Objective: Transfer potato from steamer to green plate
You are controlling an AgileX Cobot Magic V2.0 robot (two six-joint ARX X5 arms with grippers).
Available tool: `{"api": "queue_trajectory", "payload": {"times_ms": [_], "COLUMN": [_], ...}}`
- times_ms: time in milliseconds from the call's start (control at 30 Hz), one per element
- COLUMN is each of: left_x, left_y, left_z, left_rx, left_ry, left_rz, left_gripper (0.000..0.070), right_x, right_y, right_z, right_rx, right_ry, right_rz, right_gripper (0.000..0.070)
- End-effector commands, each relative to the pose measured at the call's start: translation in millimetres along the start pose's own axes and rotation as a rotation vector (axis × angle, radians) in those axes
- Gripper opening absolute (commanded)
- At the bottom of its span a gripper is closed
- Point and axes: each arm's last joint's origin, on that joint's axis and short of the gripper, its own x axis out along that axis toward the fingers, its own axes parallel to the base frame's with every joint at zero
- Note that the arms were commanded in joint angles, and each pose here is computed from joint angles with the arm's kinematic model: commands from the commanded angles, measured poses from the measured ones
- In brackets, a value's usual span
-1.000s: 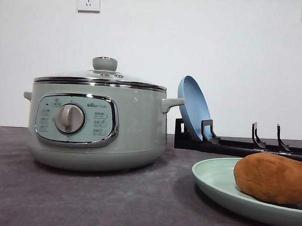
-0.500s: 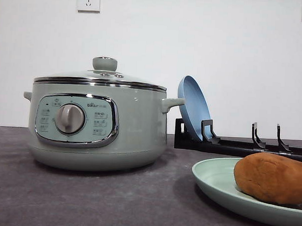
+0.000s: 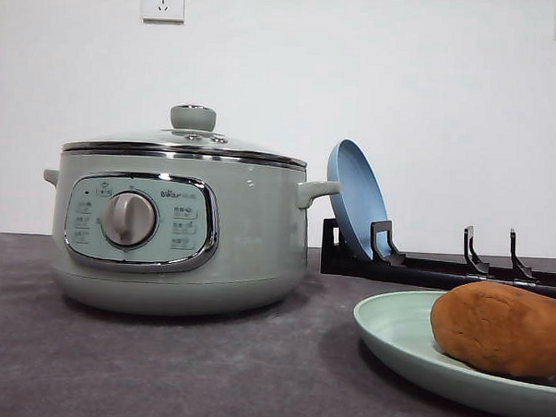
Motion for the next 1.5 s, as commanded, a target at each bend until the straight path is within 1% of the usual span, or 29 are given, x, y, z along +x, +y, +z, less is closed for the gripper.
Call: {"api": "queue_trajectory", "payload": {"times_ms": [0, 1467], "left_x": [1.9, 1.9], "left_y": [0.5, 0.5], "left_z": [-7.1, -7.1], "left_rx": [0.005, 0.005], "left_ry": [0.024, 0.024], "left_rz": [0.006, 0.006], "left_gripper": [0.0000, 0.0000], "right_x": [0.3, 0.3], "right_y": [-0.2, -0.2], "right_z": [0.0, 0.0], "right_rx": [-0.008, -0.008], "right_ry": [-0.013, -0.013], "right_rz": [-0.004, -0.004], "right_gripper": [0.0023, 0.0023]}}
